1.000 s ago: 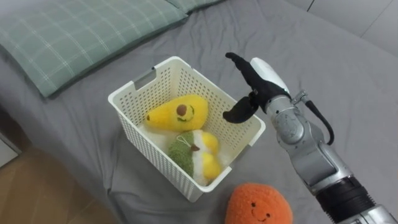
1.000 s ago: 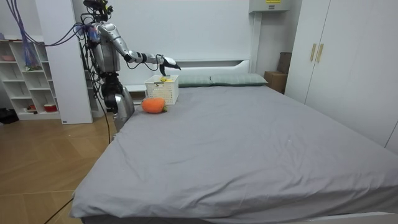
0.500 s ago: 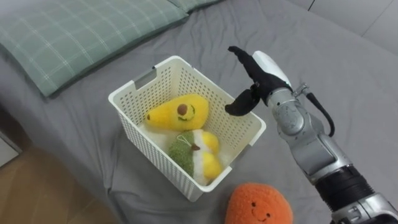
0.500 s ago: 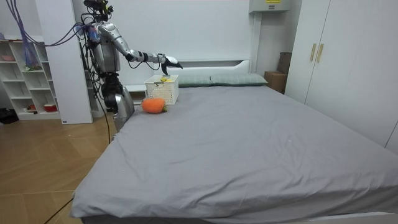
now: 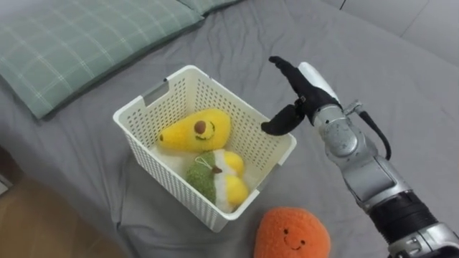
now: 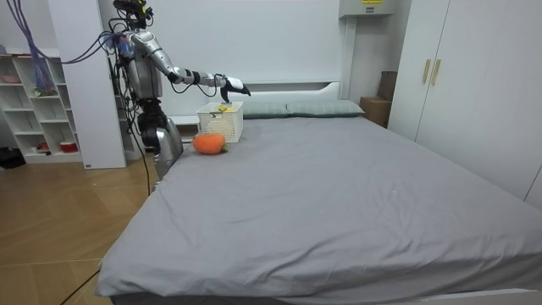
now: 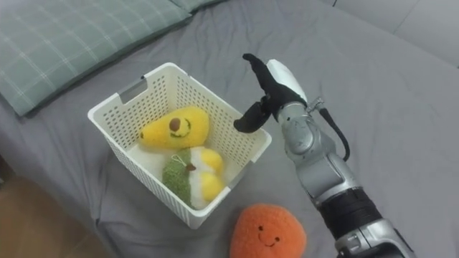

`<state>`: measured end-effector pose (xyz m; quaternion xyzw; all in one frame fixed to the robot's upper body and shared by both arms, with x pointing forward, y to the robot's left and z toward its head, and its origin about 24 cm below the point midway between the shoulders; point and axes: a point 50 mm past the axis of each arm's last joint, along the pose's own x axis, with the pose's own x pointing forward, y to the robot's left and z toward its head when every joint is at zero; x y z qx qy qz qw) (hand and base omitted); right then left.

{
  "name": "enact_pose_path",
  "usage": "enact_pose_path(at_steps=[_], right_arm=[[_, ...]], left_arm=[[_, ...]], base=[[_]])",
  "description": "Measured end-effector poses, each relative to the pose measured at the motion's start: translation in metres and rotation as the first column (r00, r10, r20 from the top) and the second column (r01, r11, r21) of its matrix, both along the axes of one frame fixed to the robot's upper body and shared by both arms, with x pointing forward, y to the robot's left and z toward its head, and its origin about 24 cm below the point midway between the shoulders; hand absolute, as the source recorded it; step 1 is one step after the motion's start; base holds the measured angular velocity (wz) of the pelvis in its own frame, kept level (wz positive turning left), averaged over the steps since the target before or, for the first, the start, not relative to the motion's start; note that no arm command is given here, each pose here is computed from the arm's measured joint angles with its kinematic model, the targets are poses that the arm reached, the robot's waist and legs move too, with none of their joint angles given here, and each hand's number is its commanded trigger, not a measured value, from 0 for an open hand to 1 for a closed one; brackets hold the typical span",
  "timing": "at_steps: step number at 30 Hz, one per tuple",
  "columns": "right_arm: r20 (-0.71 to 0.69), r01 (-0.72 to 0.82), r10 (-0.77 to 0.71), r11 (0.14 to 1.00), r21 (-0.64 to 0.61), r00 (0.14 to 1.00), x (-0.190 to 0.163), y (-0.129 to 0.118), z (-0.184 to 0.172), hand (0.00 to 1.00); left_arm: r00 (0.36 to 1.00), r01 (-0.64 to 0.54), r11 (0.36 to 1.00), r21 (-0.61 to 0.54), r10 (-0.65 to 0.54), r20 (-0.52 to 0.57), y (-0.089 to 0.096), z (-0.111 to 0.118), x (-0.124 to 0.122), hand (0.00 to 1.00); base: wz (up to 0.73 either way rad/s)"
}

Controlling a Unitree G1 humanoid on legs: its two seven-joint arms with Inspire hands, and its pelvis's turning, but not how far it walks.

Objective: Collect toys from the bed

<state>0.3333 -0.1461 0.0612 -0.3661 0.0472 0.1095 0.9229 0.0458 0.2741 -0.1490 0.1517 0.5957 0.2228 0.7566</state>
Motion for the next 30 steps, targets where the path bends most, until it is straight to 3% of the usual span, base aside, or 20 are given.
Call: enact_pose_path(at_steps=[4,7,12,23,30], right_arm=[[-0.034,0.112,-0.108,0.982,0.153,0.994,-0.01,-0.025,-0.013,0.0],[-0.101,0.207,-0.191,0.961,0.183,0.976,-0.029,-0.046,-0.036,0.0],[-0.251,0.312,-0.258,0.928,0.205,0.933,-0.068,-0.061,-0.078,0.0],[-0.45,0.309,-0.194,0.93,0.198,0.872,-0.103,-0.046,-0.122,0.0],[-0.571,0.184,-0.099,0.979,0.093,0.815,-0.121,-0.032,-0.148,0.0]], left_arm=[[1.0,-0.013,1.0,0.017,0.013,0.012,0.0,0.0,-0.002,0.0],[1.0,-0.019,1.0,0.02,0.019,0.006,0.0,0.0,-0.008,0.0],[0.999,-0.047,0.998,0.03,0.048,-0.026,-0.003,-0.002,-0.025,0.0],[0.998,-0.055,0.998,0.016,0.054,0.038,-0.013,-0.003,-0.01,0.0],[0.996,-0.063,0.998,-0.02,0.064,0.059,-0.021,-0.005,-0.005,0.0]], base=[[-0.12],[-0.28],[-0.22],[-0.12],[0.0]])
